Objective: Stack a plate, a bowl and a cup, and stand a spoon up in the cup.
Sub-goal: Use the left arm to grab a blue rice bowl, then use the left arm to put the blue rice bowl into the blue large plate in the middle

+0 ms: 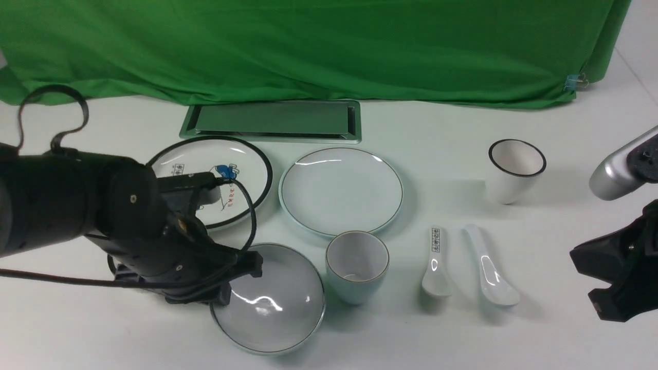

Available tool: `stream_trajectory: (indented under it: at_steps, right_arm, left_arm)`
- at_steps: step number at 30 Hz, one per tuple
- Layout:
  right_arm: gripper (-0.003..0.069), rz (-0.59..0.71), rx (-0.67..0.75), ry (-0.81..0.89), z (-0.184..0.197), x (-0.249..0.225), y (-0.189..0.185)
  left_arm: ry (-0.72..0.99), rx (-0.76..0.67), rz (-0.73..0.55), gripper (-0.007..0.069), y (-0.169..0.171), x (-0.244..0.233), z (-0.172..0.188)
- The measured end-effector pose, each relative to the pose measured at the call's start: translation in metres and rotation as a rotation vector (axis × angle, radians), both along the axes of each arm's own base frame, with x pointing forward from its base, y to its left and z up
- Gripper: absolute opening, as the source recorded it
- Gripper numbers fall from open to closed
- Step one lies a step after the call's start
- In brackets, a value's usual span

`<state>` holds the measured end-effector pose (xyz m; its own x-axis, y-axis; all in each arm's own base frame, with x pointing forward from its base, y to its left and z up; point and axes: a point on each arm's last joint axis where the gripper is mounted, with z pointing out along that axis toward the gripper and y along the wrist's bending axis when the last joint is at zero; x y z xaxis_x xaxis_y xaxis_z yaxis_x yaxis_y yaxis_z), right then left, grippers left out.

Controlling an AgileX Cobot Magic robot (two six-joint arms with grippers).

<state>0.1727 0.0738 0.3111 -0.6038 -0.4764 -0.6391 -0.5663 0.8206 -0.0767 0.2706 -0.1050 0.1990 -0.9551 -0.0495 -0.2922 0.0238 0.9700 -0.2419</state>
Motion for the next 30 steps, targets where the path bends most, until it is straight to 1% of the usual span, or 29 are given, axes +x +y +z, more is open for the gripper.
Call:
stream_trajectory:
  at_steps: [4, 5, 6, 7, 8, 9, 11, 14, 16, 18, 23, 25, 26, 27, 30]
  right_arm:
    - [0.0029, 0.000, 0.001, 0.000, 0.000, 0.000, 0.000]
    - [0.0030, -0.001, 0.003, 0.001, 0.000, 0.000, 0.000]
    - [0.0030, -0.001, 0.003, 0.001, 0.000, 0.000, 0.000]
    - [0.0029, -0.001, 0.004, 0.002, 0.000, 0.000, 0.000]
    - [0.0029, -0.001, 0.004, 0.002, 0.000, 0.000, 0.000]
    - [0.0032, -0.001, 0.006, 0.000, 0.000, 0.000, 0.000]
    - [0.0034, -0.002, 0.007, 0.000, 0.000, 0.000, 0.000]
    - [0.0036, -0.002, 0.008, 0.000, 0.000, 0.000, 0.000]
    - [0.0036, -0.002, 0.008, 0.000, 0.000, 0.000, 0.000]
    - [0.0036, -0.002, 0.009, 0.000, 0.000, 0.000, 0.001]
    - [0.0039, -0.002, 0.009, 0.000, 0.000, 0.000, 0.001]
    - [0.0039, -0.003, 0.011, -0.005, 0.001, 0.000, 0.001]
    - [0.0039, -0.003, 0.011, -0.007, 0.001, 0.001, 0.001]
    - [0.0039, -0.004, 0.015, -0.016, 0.001, 0.001, 0.001]
    - [0.0039, -0.007, 0.020, -0.032, 0.002, 0.002, 0.001]
  left_arm:
    - [-0.089, -0.019, -0.049, -0.0009, 0.001, -0.005, 0.034]
    - [-0.120, -0.020, -0.069, -0.0009, 0.000, -0.002, 0.045]
    - [-0.125, -0.021, -0.074, -0.0009, -0.001, -0.001, 0.048]
    - [-0.167, -0.014, -0.105, -0.0009, -0.003, 0.006, 0.064]
    - [-0.177, -0.011, -0.113, -0.0009, -0.004, 0.009, 0.068]
    - [-0.220, 0.002, -0.149, -0.0009, -0.008, 0.024, 0.090]
    - [-0.226, 0.022, -0.192, -0.0009, -0.014, 0.041, 0.101]
    - [-0.215, 0.037, -0.233, -0.0009, -0.025, 0.072, 0.106]
    - [-0.205, 0.043, -0.251, -0.0009, -0.031, 0.089, 0.103]
    - [-0.172, 0.038, -0.267, -0.0009, -0.040, 0.117, 0.089]
    - [-0.129, -0.083, -0.258, -0.0009, -0.052, 0.170, 0.058]
    - [-0.127, -0.110, -0.255, -0.0009, -0.054, 0.184, 0.048]
    - [-0.133, -0.113, -0.253, -0.0009, -0.054, 0.186, 0.049]
    - [-0.125, -0.121, -0.248, -0.0009, -0.053, 0.195, 0.038]
    - [-0.087, -0.116, -0.252, -0.0009, -0.054, 0.205, 0.016]
